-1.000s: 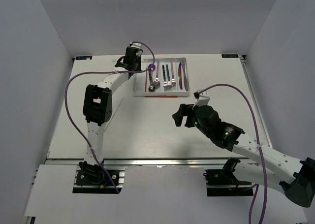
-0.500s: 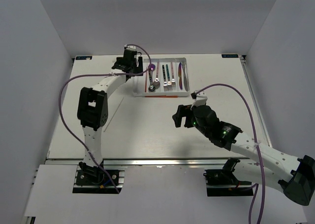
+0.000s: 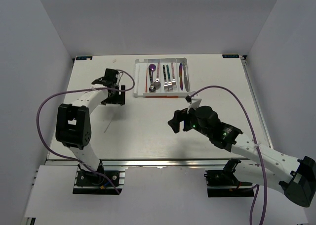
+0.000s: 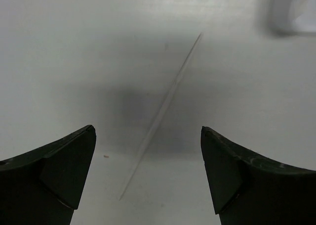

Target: Sort the eating utensils into containers

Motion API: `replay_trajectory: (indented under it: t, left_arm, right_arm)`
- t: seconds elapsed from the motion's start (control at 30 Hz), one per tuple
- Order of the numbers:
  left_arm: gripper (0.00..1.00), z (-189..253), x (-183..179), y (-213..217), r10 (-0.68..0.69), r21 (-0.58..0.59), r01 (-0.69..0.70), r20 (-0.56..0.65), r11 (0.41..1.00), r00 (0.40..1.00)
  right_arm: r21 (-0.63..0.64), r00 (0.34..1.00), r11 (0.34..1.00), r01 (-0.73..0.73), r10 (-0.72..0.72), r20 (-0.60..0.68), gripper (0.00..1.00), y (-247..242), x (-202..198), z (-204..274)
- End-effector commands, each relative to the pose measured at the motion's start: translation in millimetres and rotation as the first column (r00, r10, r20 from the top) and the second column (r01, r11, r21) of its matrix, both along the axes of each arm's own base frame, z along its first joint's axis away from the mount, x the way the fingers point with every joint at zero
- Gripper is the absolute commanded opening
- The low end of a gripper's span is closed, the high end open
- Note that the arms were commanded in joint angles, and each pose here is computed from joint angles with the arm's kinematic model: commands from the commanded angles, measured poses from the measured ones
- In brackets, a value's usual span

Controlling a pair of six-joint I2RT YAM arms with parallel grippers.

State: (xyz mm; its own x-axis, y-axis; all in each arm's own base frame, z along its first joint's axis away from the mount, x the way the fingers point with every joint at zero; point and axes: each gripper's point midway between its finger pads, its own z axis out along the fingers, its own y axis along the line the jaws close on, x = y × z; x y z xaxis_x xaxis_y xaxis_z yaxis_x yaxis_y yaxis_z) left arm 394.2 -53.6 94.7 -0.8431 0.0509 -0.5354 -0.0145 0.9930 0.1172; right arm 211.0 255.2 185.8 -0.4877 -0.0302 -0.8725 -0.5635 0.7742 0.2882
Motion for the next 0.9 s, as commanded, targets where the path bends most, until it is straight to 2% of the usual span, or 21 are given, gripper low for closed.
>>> replay_trajectory:
  t: [0.0, 0.07, 0.13, 0.23, 0.33, 0.37, 0.4, 0.5, 0.53, 0.6, 0.67, 0.73, 0.77, 0.83, 0.87]
  left_arm:
    - [0.95, -38.1, -43.9, -3.6, -0.045, -0.072, 0.032, -0.188, 0.997, 0.981]
    - [0.95, -53.7, -62.2, 1.1, -0.03, -0.066, 0.015, -0.227, 0.998, 0.973]
    - [0.95, -56.9, -66.5, -1.2, -0.03, -0.092, 0.01, -0.215, 0.996, 0.976]
    - [0.95, -79.2, -81.6, -2.4, -0.029, -0.105, -0.001, -0.28, 0.994, 0.96]
    - [0.86, -99.9, -96.0, 6.3, 0.013, -0.058, -0.035, -0.346, 0.998, 0.938]
    - [0.81, -104.4, -100.0, 8.0, 0.021, -0.05, -0.042, -0.359, 0.998, 0.933]
    - [0.63, -109.9, -105.0, 10.0, 0.03, -0.045, -0.05, -0.373, 0.998, 0.927]
    - [0.58, -123.7, -114.4, 4.4, 0.025, -0.08, -0.063, -0.414, 0.995, 0.91]
    - [0.44, -128.6, -118.5, 3.5, 0.027, -0.085, -0.069, -0.426, 0.994, 0.904]
    - [0.43, -136.7, -123.8, 8.7, 0.053, -0.051, -0.084, -0.446, 0.995, 0.894]
    - [0.32, -142.6, -127.1, 13.1, 0.091, -0.024, -0.114, -0.458, 0.993, 0.884]
    - [0.3, -145.4, -128.1, 13.5, 0.119, -0.011, -0.14, -0.462, 0.99, 0.879]
    - [0.23, -146.7, -129.1, 12.6, 0.126, -0.006, -0.145, -0.462, 0.989, 0.878]
    - [0.03, -147.9, -127.9, 10.0, 0.156, -0.013, -0.181, -0.45, 0.983, 0.879]
    - [0.0, -149.4, -131.1, 8.3, 0.163, -0.02, -0.193, -0.454, 0.981, 0.876]
  right_arm:
    - [0.037, 0.994, 0.994, -0.106, 0.105, 0.038, 0.89, 11.0, -10.5, 7.8]
    - [0.026, 0.992, 0.993, -0.118, 0.117, 0.047, 0.89, 9.0, -12.6, 4.5]
    - [0.027, 0.991, 0.993, -0.119, 0.117, 0.056, 0.89, 7.7, -13.0, 5.2]
    - [0.031, 0.989, 0.991, -0.131, 0.129, 0.069, 0.89, 7.3, -14.8, 6.7]
    - [0.031, 0.989, 0.99, -0.134, 0.132, 0.074, 0.89, 5.9, -16.1, 6.3]
    - [0.029, 0.989, 0.991, -0.132, 0.129, 0.075, 0.89, 5.1, -16.0, 5.7]
    - [0.029, 0.988, 0.991, -0.133, 0.13, 0.079, 0.89, 4.6, -16.2, 6.0]
    - [0.028, 0.988, 0.991, -0.131, 0.128, 0.082, 0.89, 2.6, -17.0, 4.8]
    - [0.026, 0.989, 0.991, -0.128, 0.126, 0.084, 0.89, 2.0, -16.7, 4.5]
    - [0.027, 0.988, 0.991, -0.127, 0.125, 0.087, 0.89, 1.4, -16.7, 5.2]
    - [0.025, 0.988, 0.992, -0.125, 0.122, 0.094, 0.9, 0.4, -16.3, 5.8]
    - [0.023, 0.988, 0.993, -0.119, 0.116, 0.099, 0.89, -1.2, -15.6, 6.1]
    - [0.019, 0.989, 0.993, -0.116, 0.114, 0.099, 0.89, -1.8, -15.4, 4.7]
    - [0.017, 0.989, 0.993, -0.115, 0.113, 0.099, 0.89, -2.4, -15.4, 3.6]
    - [0.038, 0.986, 0.992, -0.12, 0.115, 0.118, 0.89, 0.6, -14.1, 9.4]
